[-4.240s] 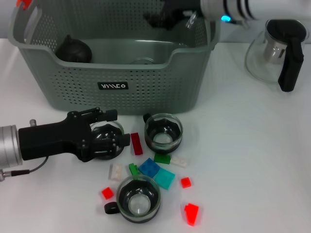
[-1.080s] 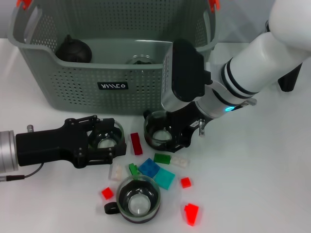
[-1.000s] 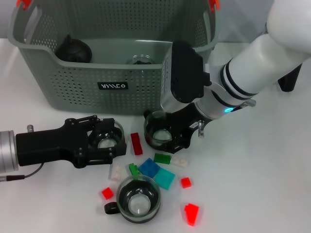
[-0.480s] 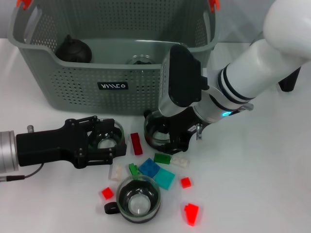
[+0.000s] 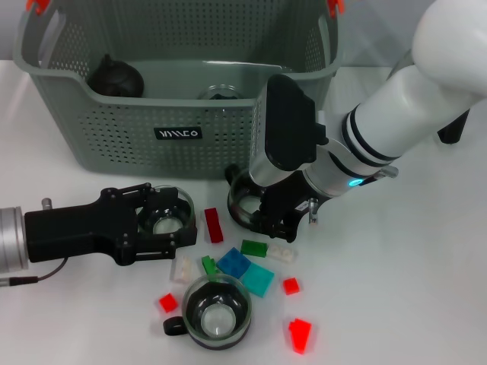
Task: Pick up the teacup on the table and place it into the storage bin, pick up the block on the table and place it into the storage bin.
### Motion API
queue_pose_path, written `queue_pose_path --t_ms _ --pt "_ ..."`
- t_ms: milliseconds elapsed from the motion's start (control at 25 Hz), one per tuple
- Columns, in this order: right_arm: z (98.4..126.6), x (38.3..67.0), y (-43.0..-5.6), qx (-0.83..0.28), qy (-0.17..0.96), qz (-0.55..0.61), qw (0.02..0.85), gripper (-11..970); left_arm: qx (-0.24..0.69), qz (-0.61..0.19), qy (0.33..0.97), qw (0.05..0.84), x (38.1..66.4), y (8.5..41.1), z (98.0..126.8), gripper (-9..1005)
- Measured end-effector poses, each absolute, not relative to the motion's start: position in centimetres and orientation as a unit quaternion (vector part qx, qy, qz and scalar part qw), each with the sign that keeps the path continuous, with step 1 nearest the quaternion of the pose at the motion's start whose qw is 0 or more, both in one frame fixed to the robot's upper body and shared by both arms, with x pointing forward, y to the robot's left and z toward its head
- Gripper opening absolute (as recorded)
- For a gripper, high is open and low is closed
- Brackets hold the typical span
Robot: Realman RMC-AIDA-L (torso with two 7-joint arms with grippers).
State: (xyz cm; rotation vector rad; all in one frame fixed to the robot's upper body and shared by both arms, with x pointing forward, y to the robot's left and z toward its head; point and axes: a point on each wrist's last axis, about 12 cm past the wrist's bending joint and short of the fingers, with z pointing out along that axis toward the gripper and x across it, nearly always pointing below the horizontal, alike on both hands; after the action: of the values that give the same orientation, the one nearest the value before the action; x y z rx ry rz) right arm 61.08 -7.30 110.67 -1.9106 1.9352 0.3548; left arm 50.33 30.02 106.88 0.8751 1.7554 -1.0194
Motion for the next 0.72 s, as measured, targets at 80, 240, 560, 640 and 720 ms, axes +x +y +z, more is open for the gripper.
queue_pose_path --t_ms 80,240,560,640,720 --pt "110.7 61.0 -7.3 -0.682 0.692 0.13 0.198 155 0.353 -0.412 0.71 0.449 50.3 30.0 106.9 827" --pt "111.1 60.9 -7.4 -0.678 0.693 0.144 0.199 101 0.354 -0.413 0.709 0.449 50.2 30.1 106.9 827" --pt "112.5 59.3 -7.6 -0.671 0.688 0.181 0.208 57 0.351 -0.413 0.711 0.448 49.8 30.4 106.8 828" --pt "113.0 58.8 -7.8 -0.667 0.689 0.192 0.209 57 0.351 -0.412 0.711 0.448 49.7 30.5 106.8 828" --pt "113.6 58.3 -8.1 -0.662 0.691 0.201 0.21 57 0.351 -0.41 0.712 0.449 49.6 30.7 106.8 828"
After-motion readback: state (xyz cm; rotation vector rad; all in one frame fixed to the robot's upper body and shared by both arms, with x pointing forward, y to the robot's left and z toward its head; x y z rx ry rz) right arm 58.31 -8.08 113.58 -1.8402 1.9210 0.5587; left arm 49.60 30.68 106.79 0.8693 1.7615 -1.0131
